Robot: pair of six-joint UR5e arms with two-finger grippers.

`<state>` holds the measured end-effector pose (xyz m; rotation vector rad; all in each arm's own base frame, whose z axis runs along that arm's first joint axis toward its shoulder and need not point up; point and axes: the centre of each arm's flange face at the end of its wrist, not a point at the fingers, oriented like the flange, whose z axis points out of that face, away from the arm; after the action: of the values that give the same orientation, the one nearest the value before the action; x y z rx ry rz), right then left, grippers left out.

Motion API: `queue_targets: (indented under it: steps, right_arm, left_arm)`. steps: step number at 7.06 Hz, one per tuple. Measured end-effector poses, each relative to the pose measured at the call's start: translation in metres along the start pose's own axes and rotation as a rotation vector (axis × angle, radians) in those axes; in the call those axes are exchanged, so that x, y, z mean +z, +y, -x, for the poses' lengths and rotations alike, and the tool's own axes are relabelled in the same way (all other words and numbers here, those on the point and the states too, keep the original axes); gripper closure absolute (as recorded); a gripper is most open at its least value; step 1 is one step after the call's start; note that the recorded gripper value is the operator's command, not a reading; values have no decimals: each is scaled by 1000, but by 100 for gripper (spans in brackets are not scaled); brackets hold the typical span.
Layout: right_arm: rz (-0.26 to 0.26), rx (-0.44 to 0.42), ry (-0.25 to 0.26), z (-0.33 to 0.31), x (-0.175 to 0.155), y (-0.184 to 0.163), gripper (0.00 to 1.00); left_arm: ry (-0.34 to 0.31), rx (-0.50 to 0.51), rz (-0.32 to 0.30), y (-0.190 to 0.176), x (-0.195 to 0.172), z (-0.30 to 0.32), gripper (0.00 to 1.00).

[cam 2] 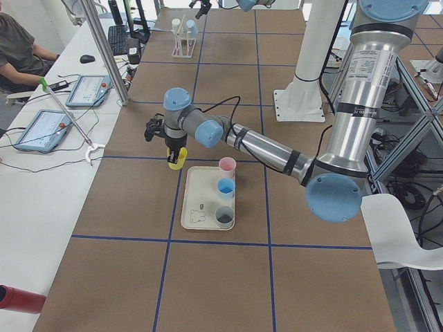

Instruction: Transfer IKEA cup to right arm and place on rack

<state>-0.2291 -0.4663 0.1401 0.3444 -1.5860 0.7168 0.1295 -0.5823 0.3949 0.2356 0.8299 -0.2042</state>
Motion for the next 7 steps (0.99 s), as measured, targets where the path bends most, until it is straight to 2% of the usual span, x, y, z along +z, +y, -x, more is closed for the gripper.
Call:
queue_targets:
  steps: [1,2,3,4,7]
  right_arm:
    - [0,0,-1,0,0,0,0]
    - [0,0,-2,1,0,0,0]
    - [0,0,-2,1,0,0,0]
    - [1,1,-2,1,0,1,0]
    - [2,6,-5,2,0,2,0]
  left_arm:
    - [45,-118,-54,-9,-14,-28,100]
    - [125,-204,-97,-10,-23,-53,100]
    - [237,-278,-129,-3,-28,-76,100]
    - [351,-338,-139,7,-31,-96,100]
    - [687,-519,-113,40,-41,-137,100]
